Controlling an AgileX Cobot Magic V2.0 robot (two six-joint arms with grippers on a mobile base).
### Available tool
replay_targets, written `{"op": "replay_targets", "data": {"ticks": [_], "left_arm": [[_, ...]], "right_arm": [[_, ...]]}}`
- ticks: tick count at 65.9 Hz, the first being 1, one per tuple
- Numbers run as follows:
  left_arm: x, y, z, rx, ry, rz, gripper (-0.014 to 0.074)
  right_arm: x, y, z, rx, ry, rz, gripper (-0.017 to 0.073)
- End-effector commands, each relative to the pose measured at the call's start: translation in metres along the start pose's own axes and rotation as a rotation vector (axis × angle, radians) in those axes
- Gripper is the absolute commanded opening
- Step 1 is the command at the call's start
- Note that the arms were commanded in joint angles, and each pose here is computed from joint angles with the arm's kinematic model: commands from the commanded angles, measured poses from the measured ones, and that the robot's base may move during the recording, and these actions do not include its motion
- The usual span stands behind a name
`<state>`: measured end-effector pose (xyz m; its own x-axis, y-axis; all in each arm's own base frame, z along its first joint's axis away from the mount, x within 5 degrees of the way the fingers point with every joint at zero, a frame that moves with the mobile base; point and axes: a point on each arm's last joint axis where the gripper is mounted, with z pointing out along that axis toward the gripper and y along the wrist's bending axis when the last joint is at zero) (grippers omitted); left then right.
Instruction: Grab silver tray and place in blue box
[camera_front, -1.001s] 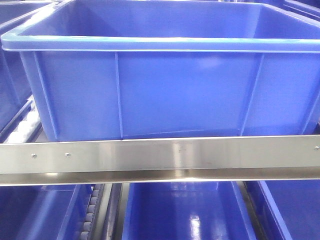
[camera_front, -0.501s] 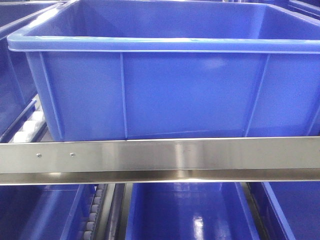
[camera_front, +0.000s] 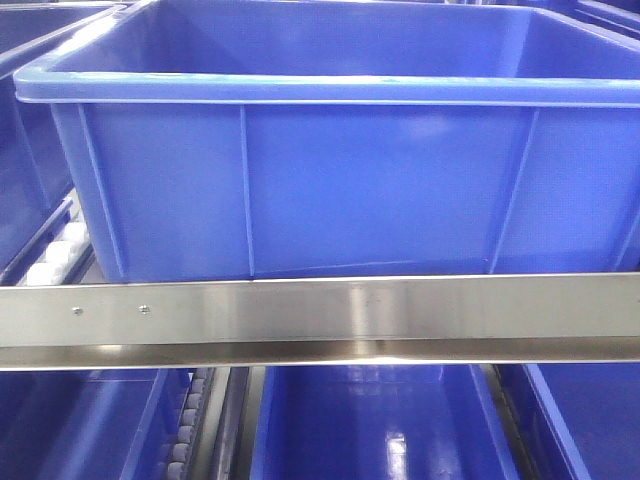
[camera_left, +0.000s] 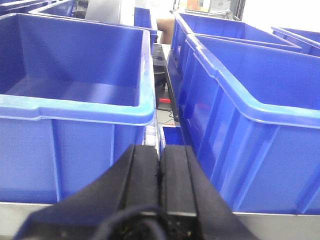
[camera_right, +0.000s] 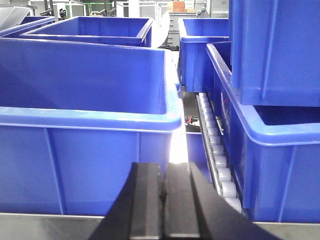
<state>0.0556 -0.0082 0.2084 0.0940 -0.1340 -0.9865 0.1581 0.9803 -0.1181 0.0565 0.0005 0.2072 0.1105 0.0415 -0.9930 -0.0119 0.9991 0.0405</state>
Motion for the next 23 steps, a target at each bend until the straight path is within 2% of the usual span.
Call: {"op": "replay_targets", "data": {"ticks": [1, 23], "left_arm": [[-0.0100, -0.0011, -0.0021, 0.011, -0.113, 0.003, -0.0097], [-0.0100, -0.0011, -0.0021, 0.011, -0.113, 0.003, -0.0096]], "right_arm": [[-0.0085, 0.0004, -0.0015, -0.002, -0.101, -0.011, 0.0050], [-0.0085, 0.0004, -0.0015, -0.002, -0.101, -0.011, 0.0050]]}}
